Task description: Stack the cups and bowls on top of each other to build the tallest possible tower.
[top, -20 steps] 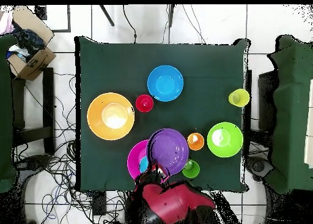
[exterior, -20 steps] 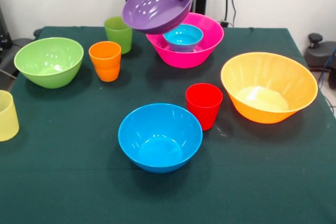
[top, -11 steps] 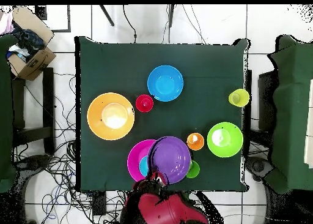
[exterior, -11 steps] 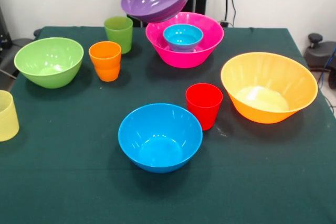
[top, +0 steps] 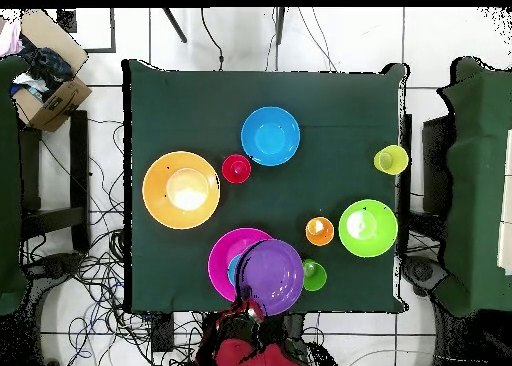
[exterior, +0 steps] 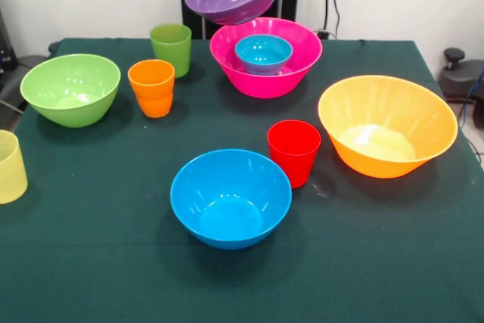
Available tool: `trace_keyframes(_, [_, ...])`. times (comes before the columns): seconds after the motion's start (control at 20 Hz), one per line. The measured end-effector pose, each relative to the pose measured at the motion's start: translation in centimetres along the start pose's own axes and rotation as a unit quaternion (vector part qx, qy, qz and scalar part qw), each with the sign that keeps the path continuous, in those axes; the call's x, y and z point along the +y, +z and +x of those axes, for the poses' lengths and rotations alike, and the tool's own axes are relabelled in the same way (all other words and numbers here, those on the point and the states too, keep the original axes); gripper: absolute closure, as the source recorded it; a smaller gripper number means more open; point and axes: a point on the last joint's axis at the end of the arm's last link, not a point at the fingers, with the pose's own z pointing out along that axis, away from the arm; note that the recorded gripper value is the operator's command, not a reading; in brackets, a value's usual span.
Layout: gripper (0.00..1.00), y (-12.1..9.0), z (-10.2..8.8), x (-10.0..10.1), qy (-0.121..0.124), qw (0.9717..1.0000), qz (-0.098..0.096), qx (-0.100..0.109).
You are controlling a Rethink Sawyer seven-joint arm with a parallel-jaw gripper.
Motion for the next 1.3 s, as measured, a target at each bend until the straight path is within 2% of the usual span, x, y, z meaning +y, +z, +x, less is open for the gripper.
trace_keyframes(0.35, [1.0, 1.5, 1.7, 1.4, 0.039, 0.9991, 0.014, -0.008])
trace_keyframes(0.75, [1.0, 3.1, 3.6, 2.1, 0.059, 0.998, 0.021, -0.01])
trace_keyframes(1.3, [1.0, 4.9, 6.0, 3.5, 0.07, 0.9972, 0.02, 0.017])
